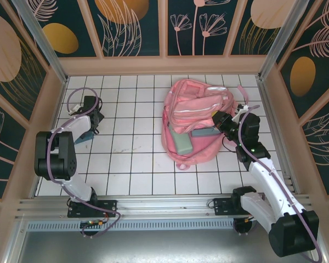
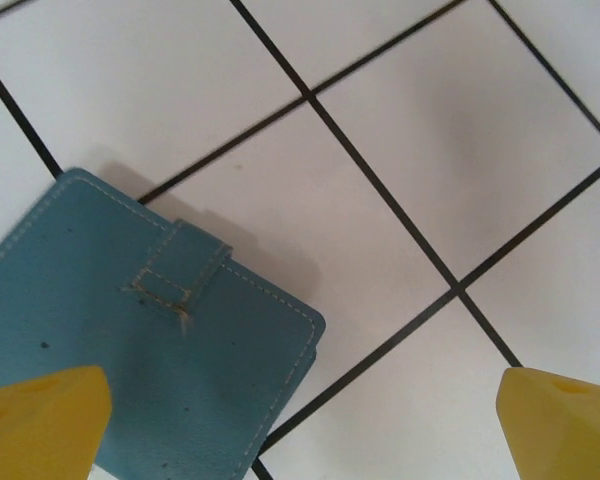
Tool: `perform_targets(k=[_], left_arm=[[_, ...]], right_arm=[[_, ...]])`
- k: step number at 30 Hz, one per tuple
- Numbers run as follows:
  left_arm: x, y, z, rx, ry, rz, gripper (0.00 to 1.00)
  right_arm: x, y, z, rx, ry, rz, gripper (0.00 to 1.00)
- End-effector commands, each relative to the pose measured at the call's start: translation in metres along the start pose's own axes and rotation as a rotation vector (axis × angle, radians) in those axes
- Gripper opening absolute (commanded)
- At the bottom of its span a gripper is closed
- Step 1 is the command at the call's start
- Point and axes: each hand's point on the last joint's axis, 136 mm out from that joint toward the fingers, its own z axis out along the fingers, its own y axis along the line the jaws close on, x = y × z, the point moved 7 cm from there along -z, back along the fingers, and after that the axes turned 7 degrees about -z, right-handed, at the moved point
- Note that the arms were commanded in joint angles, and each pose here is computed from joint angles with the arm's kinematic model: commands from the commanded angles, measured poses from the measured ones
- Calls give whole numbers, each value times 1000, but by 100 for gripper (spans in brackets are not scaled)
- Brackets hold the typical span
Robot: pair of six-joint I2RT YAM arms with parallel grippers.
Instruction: Pack the student bag
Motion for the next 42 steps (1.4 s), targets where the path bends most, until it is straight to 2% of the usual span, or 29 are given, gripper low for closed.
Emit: perform_targets(k=[1,5,11,15,17,20,26,30,34,36,42], left_arm=[[18,11,11,14,70,-15,99],[29,13,11,65,114,5,99],[48,0,-3,234,201,39,97],[72,-20,-23,307,217,139,96],[86,-25,-31,338,252,167,91],[111,-30,-43,373,309,201,90],[163,-43,-88,462,383,309,90],[174,-47,-119,479,353,382,92],[156,-28,-129,439,295,255,94],[152,-19,-133,435,304,179,94],[171,-2,-127,431,469,32,95]], right_arm=[[-12,38,-15,-184,-50,-102,0],[-11,38,-13,-190,-45,-98,0],[-10,37,-12,-196,-44,-84,0],[-9,39,-12,-201,-43,-81,0],[-8,39,-12,-201,-40,-80,0],[-8,41,-12,-201,-39,-83,0],[-7,42,-11,-201,-38,-84,0],[-5,43,-10,-206,-35,-85,0],[-5,43,-10,-206,-35,-88,0],[-4,42,-10,-200,-36,-90,0],[-3,40,-8,-201,-36,-86,0]])
